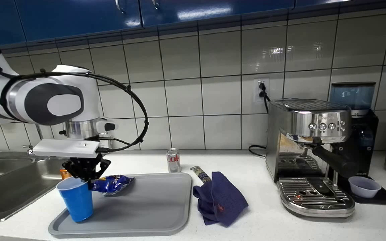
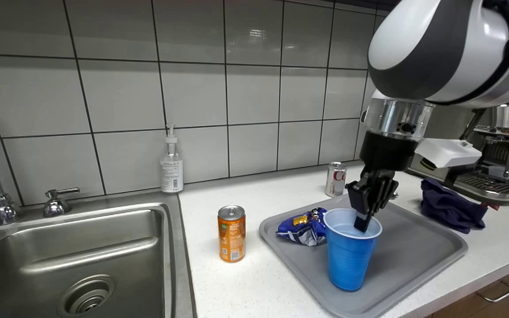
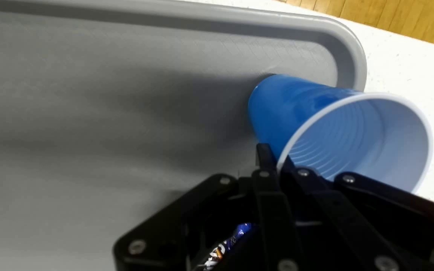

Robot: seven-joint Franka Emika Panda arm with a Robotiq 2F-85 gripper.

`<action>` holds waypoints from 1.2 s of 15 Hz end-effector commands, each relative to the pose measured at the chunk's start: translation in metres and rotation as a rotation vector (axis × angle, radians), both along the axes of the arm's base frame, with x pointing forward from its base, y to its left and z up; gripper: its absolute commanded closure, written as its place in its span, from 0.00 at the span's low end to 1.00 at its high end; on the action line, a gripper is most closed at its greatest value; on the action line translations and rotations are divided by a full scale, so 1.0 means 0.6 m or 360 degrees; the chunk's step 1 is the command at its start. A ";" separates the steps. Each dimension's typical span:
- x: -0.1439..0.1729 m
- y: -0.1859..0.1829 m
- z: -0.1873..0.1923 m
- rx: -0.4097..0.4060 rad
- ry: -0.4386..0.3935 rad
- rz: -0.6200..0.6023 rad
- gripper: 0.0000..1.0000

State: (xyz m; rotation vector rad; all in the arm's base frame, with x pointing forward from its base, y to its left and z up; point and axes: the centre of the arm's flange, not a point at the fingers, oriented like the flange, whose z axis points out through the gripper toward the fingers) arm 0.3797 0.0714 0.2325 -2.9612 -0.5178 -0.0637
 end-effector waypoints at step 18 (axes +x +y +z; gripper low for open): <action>0.009 -0.019 0.033 0.0036 -0.0054 0.0092 0.00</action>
